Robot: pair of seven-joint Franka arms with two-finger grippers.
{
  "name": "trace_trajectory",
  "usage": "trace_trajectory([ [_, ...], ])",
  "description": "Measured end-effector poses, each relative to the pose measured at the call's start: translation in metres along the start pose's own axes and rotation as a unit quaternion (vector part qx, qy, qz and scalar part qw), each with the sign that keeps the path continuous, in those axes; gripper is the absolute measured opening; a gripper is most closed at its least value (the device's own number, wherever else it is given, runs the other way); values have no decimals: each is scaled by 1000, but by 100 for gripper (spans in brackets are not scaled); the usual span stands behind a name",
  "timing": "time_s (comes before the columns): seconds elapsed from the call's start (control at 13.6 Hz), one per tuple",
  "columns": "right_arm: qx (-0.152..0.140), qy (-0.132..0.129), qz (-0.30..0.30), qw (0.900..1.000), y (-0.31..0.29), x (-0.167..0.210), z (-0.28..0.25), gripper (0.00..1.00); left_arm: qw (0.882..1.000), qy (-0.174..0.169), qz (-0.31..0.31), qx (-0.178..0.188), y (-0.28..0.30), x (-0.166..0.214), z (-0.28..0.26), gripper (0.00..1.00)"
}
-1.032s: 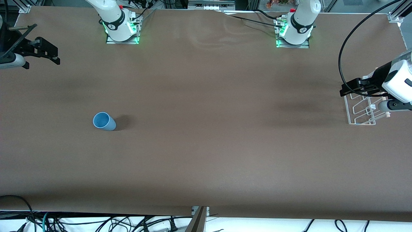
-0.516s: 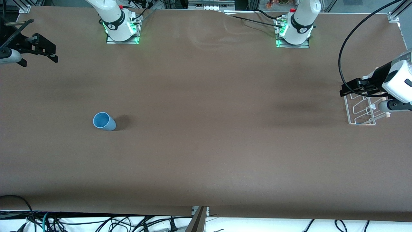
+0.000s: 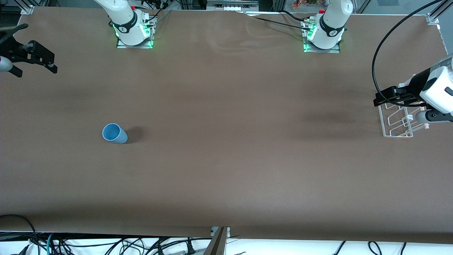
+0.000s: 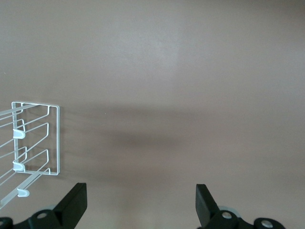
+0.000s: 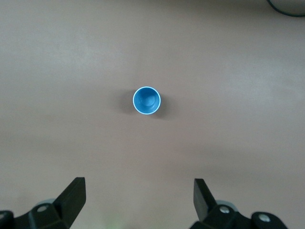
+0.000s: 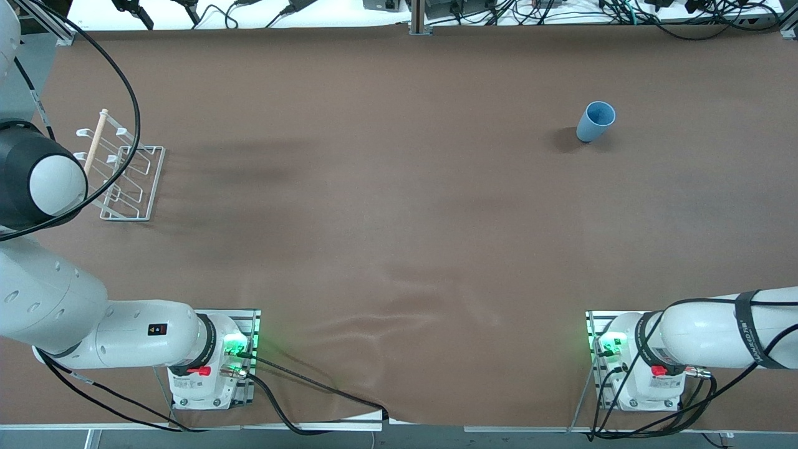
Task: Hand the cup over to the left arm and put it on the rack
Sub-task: 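Move the right gripper toward the light blue cup on the table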
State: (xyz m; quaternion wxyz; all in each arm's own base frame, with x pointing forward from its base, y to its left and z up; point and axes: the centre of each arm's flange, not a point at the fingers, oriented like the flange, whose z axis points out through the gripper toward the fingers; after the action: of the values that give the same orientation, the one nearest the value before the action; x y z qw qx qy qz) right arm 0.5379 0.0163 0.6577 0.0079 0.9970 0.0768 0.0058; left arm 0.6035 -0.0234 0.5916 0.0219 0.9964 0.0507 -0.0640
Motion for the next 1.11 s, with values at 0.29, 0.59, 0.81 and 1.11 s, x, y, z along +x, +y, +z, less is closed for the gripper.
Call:
trace_trajectory([
  [0.29, 0, -4, -2, 1000, -2, 3, 5, 100, 1000, 0, 0, 0, 0, 0, 0, 100],
  [0.59, 2, -17, -5, 1000, -5, 8, 17, 100, 1000, 0, -3, 0, -4, 1, 0, 100],
  [0.81, 3, -27, -5, 1000, -4, 13, 29, 100, 1000, -1, -2, 0, -2, 1, 1, 100],
  [1.11, 4, -46, -4, 999, -1, 35, 75, 100, 1000, -3, -3, -1, -3, 2, 3, 100],
])
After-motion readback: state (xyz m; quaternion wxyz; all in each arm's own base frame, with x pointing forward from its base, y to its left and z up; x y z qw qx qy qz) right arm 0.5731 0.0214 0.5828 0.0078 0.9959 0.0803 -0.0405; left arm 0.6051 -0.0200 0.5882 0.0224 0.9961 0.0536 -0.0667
